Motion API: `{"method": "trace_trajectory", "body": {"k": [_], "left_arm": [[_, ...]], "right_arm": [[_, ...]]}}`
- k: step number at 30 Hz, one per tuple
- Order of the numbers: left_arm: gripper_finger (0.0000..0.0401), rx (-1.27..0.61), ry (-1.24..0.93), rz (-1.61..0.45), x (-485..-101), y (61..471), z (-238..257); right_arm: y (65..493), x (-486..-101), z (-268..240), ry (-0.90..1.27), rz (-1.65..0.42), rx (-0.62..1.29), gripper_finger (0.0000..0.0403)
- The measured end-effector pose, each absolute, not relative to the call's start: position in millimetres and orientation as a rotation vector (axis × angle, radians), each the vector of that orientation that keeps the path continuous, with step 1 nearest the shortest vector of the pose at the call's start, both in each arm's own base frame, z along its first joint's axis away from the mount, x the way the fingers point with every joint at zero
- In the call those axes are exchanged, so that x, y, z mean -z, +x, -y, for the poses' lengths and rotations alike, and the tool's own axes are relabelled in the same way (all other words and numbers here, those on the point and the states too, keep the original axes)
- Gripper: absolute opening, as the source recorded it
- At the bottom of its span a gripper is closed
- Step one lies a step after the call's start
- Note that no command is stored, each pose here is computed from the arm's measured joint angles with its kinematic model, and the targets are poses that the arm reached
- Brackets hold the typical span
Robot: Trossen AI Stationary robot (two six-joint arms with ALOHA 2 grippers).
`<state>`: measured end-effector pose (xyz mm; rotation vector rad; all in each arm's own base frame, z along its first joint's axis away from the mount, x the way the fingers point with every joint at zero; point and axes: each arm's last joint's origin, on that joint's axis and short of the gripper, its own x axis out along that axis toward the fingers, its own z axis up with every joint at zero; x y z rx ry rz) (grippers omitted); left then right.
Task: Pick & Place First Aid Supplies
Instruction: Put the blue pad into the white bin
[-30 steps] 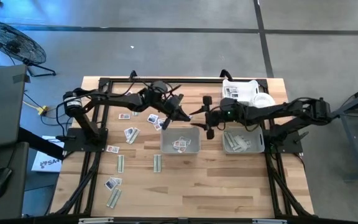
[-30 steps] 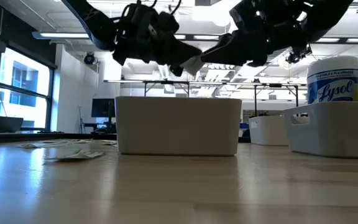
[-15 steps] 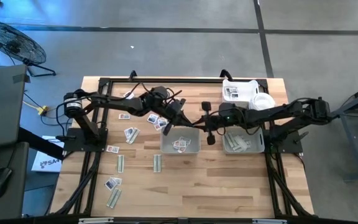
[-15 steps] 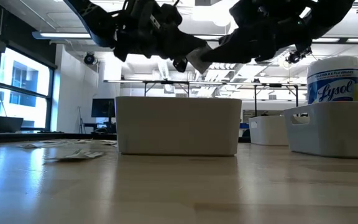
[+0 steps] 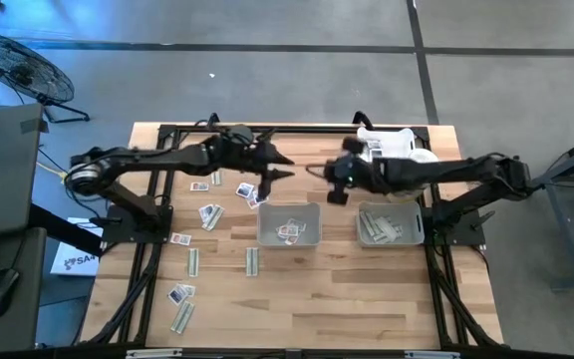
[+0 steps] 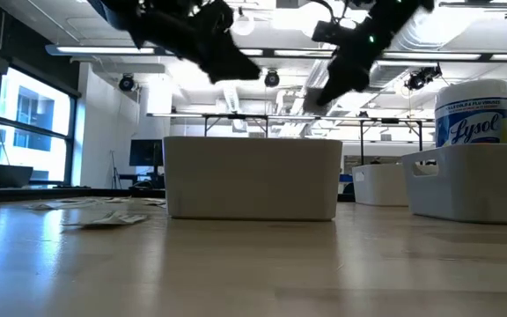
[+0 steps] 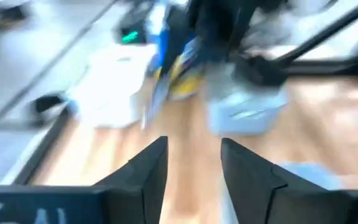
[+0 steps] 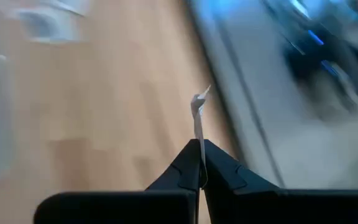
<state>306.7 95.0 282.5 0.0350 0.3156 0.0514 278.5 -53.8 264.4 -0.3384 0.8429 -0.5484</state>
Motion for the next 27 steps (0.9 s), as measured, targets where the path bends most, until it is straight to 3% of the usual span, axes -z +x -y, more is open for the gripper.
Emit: {"method": "trace_trajectory", "body": {"k": [6, 12, 22, 27], "left_arm": [[0.0151, -0.408, 0.082, -0.489, -288, 281, -97], [0.0151, -0.574, 0.085, -0.605, -280, 273, -100], [0.0151, -0.577, 0.027, -0.675, -274, 267, -101], [0.0151, -0.419, -0.131, -0.681, -271, 258, -111]], "right_arm": [[257, -296, 103, -0.037, -0.964, 0.892, 0.0003], [229, -273, 162, 0.191, -1.089, 1.136, 0.0002], [226, -204, 213, 0.361, -1.373, 0.988, 0.0004], [227, -188, 219, 0.382, -1.437, 0.897, 0.0005]]}}
